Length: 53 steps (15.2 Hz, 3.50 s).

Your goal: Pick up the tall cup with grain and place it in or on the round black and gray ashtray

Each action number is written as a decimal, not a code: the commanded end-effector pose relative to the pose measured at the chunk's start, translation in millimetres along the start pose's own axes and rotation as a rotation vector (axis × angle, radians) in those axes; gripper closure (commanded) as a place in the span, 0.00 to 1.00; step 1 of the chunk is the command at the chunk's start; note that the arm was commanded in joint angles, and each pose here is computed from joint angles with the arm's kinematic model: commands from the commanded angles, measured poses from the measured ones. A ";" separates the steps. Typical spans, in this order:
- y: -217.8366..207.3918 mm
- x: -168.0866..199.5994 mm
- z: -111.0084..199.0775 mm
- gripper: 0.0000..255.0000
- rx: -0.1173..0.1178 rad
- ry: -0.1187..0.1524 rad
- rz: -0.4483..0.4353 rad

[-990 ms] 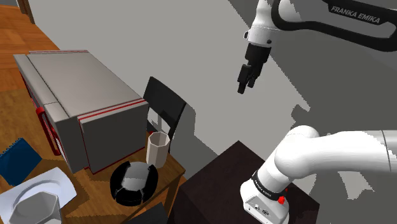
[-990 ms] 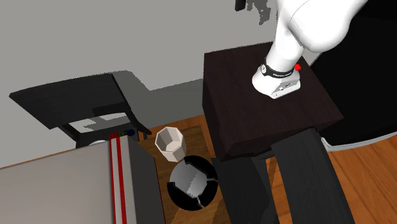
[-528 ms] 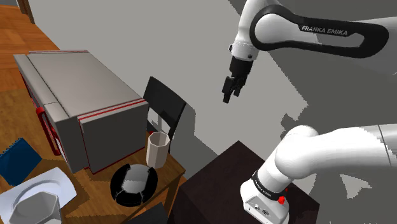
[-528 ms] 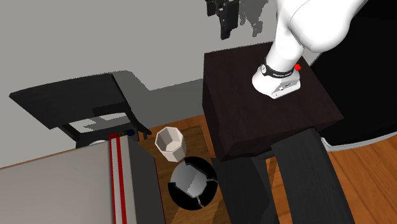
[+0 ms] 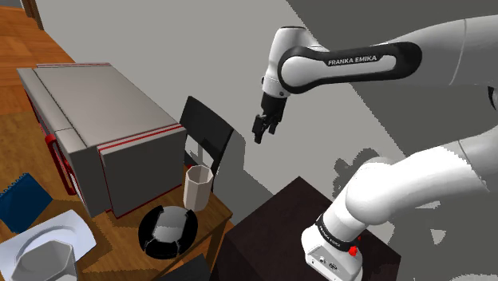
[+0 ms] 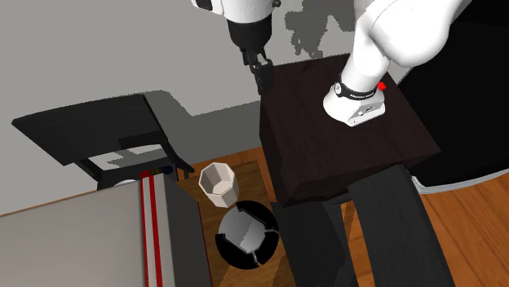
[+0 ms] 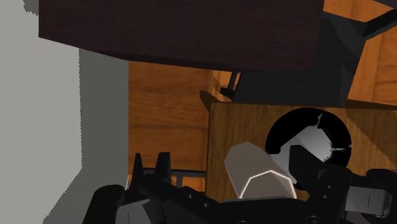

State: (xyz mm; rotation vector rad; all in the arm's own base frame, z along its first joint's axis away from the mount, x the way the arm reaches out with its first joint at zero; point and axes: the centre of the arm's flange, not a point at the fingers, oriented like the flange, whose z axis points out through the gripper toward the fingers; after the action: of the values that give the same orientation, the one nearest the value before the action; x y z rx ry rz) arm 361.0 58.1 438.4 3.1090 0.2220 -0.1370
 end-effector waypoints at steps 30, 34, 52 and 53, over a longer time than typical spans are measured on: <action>-66.1 180.7 261.5 0.00 0.006 0.061 -0.072; -66.1 180.7 261.5 0.00 0.006 0.061 -0.072; -65.7 178.4 235.2 1.00 0.006 0.061 -0.072; -65.6 177.9 230.0 1.00 0.006 0.061 -0.072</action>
State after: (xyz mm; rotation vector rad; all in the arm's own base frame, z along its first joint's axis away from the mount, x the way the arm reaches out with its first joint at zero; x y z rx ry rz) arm 507.1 141.3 187.8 3.1148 0.3349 -0.0454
